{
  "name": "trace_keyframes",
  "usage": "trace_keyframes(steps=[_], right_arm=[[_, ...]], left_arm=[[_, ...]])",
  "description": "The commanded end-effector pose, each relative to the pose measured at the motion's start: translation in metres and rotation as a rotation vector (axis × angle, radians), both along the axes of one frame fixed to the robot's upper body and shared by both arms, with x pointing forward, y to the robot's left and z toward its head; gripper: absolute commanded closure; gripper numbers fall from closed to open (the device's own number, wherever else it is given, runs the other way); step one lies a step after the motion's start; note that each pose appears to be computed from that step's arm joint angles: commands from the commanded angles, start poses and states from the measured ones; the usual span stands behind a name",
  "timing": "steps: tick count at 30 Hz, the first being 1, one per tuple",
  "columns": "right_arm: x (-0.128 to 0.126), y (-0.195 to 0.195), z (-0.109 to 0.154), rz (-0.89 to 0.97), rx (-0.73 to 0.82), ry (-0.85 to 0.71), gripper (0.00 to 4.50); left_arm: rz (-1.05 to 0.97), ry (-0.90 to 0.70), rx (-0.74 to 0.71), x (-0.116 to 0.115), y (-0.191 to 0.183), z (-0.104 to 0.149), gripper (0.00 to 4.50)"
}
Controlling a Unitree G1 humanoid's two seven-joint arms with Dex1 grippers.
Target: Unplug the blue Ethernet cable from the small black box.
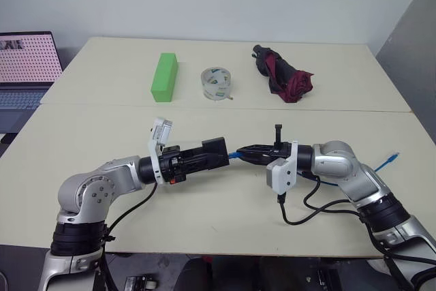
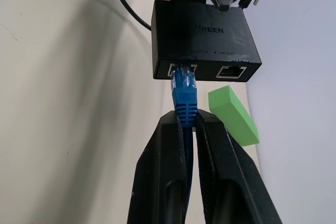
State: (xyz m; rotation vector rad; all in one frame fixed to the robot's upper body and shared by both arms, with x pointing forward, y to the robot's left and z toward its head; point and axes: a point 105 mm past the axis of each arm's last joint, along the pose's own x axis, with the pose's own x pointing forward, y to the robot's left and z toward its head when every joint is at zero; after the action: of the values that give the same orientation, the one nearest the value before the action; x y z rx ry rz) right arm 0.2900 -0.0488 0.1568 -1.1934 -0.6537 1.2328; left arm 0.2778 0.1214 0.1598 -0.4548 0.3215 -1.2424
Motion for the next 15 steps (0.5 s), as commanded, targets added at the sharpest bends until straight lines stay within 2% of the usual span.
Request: trace_keyframes(steps=[1, 4, 11, 13, 15], right_arm=[[-0.0023, 0.0006, 0.0185, 0.017, 0.034, -0.076, 4.46], [-0.0035, 0.0022, 0.0193, 0.026, 0.038, -0.082, 4.46], [-0.0090, 0.0036, 0.0122, 0.056, -0.007, -0.068, 4.46], [-0.0102, 0.0016, 0.0102, 0.059, -0.026, -0.053, 3.76], [-0.0111, -0.0010, 0.0096, 0.058, -0.041, -0.036, 3.37]], left_arm=[[-0.002, -0.025, -0.029, 0.0009, 0.0004, 0.0092, 3.07], [-0.008, -0.024, -0.019, 0.0008, -0.0016, 0.0076, 3.71], [-0.011, -0.024, 0.002, 0.0011, -0.0021, 0.0037, 3.72], [-0.014, -0.028, 0.007, 0.0010, -0.0017, 0.0036, 3.72], [-0.022, -0.036, 0.020, 0.0004, -0.0018, 0.0030, 3.72]])
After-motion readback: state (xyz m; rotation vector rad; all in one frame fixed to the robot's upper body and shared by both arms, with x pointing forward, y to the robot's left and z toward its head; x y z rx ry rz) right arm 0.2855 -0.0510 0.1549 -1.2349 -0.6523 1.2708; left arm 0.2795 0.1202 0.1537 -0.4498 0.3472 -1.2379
